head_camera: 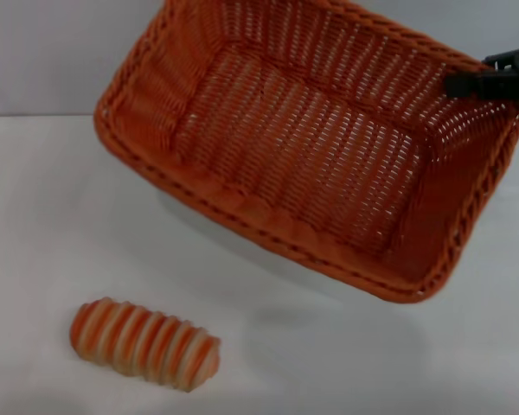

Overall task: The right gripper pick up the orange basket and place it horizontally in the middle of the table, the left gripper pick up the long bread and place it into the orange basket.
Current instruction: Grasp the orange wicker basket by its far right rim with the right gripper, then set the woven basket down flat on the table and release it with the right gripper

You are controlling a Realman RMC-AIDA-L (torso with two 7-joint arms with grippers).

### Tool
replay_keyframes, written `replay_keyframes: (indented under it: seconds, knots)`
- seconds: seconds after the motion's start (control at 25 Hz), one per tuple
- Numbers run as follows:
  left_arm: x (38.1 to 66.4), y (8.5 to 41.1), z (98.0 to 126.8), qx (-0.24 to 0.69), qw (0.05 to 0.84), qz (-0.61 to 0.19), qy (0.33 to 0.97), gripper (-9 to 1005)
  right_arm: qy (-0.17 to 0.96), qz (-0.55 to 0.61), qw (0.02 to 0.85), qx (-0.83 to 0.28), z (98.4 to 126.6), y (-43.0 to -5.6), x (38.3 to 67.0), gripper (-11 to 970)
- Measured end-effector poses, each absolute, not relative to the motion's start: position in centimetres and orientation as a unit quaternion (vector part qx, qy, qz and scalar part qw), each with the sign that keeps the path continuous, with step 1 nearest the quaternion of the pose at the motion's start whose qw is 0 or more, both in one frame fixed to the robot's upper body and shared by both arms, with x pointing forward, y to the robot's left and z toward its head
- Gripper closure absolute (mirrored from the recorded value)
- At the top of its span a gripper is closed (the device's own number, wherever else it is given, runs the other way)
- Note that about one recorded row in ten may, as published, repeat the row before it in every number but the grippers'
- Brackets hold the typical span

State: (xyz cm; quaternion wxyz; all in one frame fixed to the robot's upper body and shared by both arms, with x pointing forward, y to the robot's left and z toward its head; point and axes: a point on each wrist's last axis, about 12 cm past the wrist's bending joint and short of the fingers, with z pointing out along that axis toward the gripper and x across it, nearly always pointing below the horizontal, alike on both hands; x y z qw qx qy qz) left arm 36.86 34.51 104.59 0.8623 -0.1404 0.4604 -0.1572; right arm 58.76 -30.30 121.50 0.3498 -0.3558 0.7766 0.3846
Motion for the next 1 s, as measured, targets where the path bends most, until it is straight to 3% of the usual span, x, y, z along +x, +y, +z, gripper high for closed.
replay_keyframes:
  seconds: [0.44, 1.0]
  knots:
    - [37.0, 34.5, 104.7, -0.135, 0.863, -0.162, 0.460, 365, 0.742, 0.314, 0.303, -0.509, 124.9, -30.0, 58.6, 790]
    - [36.8, 34.1, 104.6, -0.133, 0.859, -0.173, 0.463, 364, 0.721, 0.249, 0.214, -0.611, 122.2, -25.2, 58.9, 791]
